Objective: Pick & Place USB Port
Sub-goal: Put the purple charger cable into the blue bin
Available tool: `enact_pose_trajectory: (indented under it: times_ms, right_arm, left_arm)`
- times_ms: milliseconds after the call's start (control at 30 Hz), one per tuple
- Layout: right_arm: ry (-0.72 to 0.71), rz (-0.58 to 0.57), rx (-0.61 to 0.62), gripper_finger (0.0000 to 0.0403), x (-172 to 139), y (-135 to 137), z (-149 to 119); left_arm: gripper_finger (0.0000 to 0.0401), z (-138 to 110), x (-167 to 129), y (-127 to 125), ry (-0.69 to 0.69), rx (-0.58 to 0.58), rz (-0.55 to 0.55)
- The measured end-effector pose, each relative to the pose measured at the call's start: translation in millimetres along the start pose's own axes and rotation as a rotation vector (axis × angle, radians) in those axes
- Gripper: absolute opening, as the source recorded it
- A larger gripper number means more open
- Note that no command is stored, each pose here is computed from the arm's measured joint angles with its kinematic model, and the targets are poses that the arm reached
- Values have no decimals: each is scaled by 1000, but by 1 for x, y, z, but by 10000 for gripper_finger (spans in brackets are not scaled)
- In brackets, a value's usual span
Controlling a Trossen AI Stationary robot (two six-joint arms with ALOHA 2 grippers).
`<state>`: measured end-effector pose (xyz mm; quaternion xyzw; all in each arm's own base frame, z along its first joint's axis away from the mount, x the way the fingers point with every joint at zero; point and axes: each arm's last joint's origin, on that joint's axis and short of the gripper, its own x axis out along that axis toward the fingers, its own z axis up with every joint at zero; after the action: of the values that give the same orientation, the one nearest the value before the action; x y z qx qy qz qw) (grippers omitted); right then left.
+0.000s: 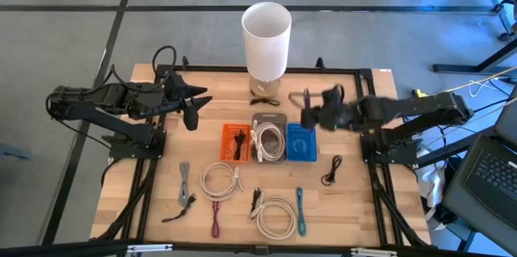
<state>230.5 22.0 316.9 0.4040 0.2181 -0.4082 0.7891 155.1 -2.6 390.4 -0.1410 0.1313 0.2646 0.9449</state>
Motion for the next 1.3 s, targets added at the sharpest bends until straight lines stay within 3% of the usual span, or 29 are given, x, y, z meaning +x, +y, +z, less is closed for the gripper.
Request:
enact_pose_trajectory:
  times_ms: [267,467,1300]
  right_arm:
    - [1,-19,116,14,13,-1,-56]
    - [37,-72,95,14,35,6,-79]
    - [74,-285,74,14,113,4,-115]
  left_arm:
    - [157,-2,6,-3,14,45,16]
    - [157,-5,13,-7,32,72,28]
    - [157,-6,16,-9,39,79,33]
